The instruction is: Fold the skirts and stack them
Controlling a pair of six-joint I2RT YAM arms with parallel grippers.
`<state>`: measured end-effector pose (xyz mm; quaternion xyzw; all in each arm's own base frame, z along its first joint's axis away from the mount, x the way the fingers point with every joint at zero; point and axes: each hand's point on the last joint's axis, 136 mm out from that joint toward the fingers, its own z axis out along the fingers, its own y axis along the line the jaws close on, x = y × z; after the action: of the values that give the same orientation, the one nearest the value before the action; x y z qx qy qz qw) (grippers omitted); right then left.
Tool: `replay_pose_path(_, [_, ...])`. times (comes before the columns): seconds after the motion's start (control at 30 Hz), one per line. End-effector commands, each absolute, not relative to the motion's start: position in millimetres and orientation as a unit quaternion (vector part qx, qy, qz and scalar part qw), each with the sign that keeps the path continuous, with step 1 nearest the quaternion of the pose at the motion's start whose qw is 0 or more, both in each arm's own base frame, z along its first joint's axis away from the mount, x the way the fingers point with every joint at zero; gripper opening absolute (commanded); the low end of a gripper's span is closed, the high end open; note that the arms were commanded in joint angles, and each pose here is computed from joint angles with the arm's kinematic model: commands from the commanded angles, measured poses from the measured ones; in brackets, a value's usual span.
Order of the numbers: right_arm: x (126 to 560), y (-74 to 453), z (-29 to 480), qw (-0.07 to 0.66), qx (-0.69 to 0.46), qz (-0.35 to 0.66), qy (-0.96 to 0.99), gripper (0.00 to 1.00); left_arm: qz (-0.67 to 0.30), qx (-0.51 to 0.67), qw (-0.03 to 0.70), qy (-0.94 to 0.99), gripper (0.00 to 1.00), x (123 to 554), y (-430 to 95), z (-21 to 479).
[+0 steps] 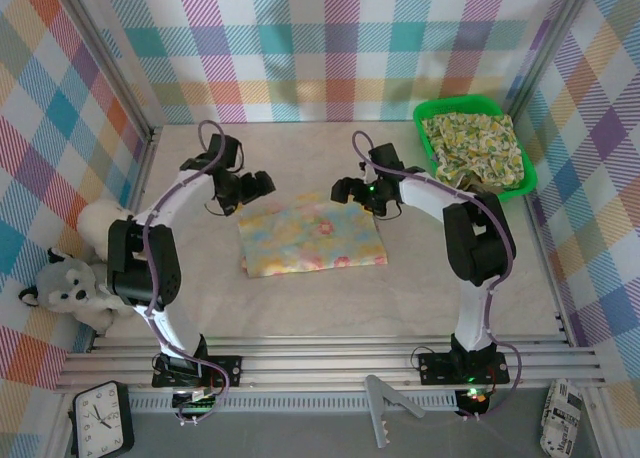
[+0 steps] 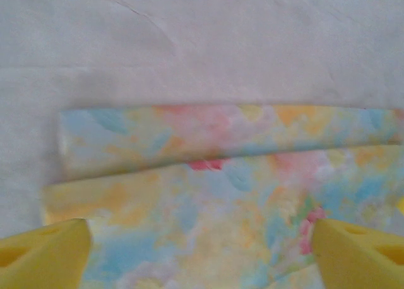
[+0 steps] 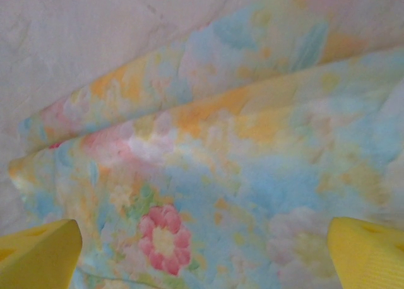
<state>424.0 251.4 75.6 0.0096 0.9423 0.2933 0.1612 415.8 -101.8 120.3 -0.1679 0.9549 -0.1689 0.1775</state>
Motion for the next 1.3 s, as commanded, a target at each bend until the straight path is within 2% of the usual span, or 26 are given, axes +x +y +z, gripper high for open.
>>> replay_pose_path(0.0, [441.7,234.1,91.3,0.212,-0.01,0.241,0.947,0.99,-0.102,-0.132,0.126,0.978,0.8,400.0,-76.4,91.8])
replay_pose_path(0.13, [450.9,216.9,78.9,0.224,-0.039,0.174,0.958,0.95,-0.081,-0.121,0.101,0.984,0.71,395.6,-68.9,70.4])
replay_pose_path(0.37, [463.3,201.1,59.3,0.21,-0.107,0.089,0.968,0.74,-0.086,-0.123,0.081,0.985,0.61,390.3,-70.5,40.9])
replay_pose_path(0.47, [464.8,206.9,56.6,0.203,-0.133,0.094,0.966,0.67,-0.087,-0.122,0.072,0.986,0.59,388.3,-71.4,33.5])
replay_pose_path(0.7, [466.5,218.0,45.8,0.184,-0.158,0.114,0.963,0.62,-0.09,-0.122,0.066,0.986,0.53,387.1,-72.5,27.6])
replay_pose_path(0.87, [470.2,223.2,40.2,0.18,-0.158,0.122,0.963,0.49,-0.093,-0.123,0.066,0.986,0.47,388.0,-73.2,26.5])
replay_pose_path(0.93, [472.8,225.0,41.1,0.184,-0.156,0.126,0.962,0.41,-0.094,-0.123,0.066,0.986,0.4,388.2,-73.9,26.6])
replay_pose_path(1.07, [473.3,222.1,52.6,0.196,-0.145,0.123,0.962,0.16,-0.098,-0.127,0.074,0.984,0.16,386.4,-73.8,36.3])
replay_pose_path(1.17, [465.6,214.6,72.6,0.218,-0.134,0.119,0.959,0.04,-0.106,-0.131,0.096,0.981,0.01,382.2,-73.9,57.2])
replay_pose_path(1.27, [453.9,206.9,98.6,0.247,-0.124,0.121,0.953,0.0,-0.118,-0.138,0.125,0.975,0.0,374.7,-74.3,83.5])
